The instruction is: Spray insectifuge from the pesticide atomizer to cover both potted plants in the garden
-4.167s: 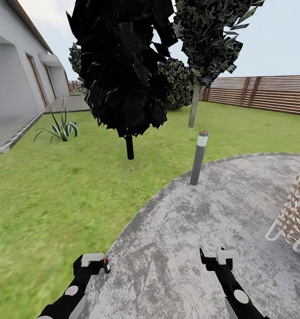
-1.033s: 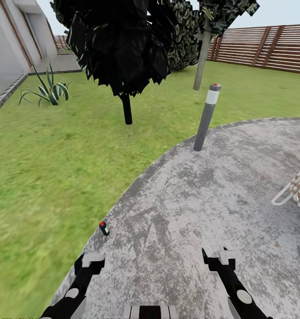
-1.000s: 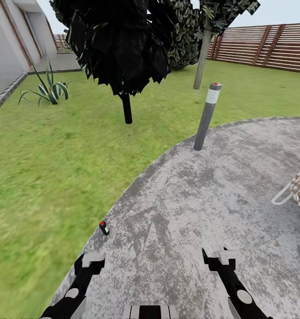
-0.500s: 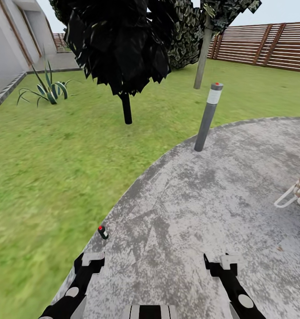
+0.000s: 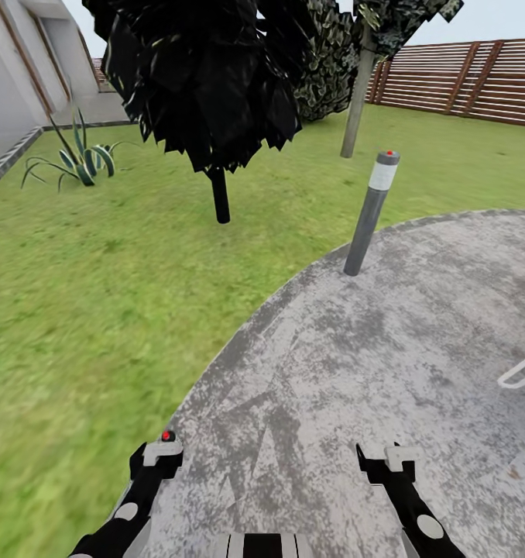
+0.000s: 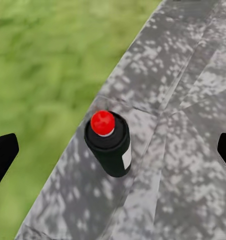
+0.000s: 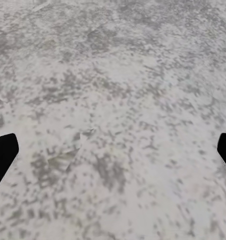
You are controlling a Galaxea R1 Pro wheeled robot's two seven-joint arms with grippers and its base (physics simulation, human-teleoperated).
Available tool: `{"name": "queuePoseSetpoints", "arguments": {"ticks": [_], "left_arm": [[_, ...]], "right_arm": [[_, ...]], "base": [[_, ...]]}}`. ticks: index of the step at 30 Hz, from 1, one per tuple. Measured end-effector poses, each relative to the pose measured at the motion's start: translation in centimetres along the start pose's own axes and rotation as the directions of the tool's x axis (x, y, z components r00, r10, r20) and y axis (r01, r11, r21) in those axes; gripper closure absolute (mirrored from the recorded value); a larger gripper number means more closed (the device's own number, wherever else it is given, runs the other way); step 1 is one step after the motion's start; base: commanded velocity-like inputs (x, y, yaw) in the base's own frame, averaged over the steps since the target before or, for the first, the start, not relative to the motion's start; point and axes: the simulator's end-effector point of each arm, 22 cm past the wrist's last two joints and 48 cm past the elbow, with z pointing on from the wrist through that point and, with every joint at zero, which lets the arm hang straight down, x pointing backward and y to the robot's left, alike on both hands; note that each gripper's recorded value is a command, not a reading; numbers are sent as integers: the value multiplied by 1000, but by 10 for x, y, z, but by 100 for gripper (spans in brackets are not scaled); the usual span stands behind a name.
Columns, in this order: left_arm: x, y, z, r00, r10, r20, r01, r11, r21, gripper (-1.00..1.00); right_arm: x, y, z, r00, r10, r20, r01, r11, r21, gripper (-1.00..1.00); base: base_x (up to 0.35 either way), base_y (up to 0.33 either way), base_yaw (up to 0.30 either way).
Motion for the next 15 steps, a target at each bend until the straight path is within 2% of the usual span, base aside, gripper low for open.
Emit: {"name": "queuePoseSetpoints", "arguments": {"ticks": [15], "left_arm": [[0,5,0,1000,-1,3,1,1000,-9,-100]], "right_arm": [[-1,1,0,1000,2,3,-2,1000,0,-100]], "base": [[19,0,0]]}}
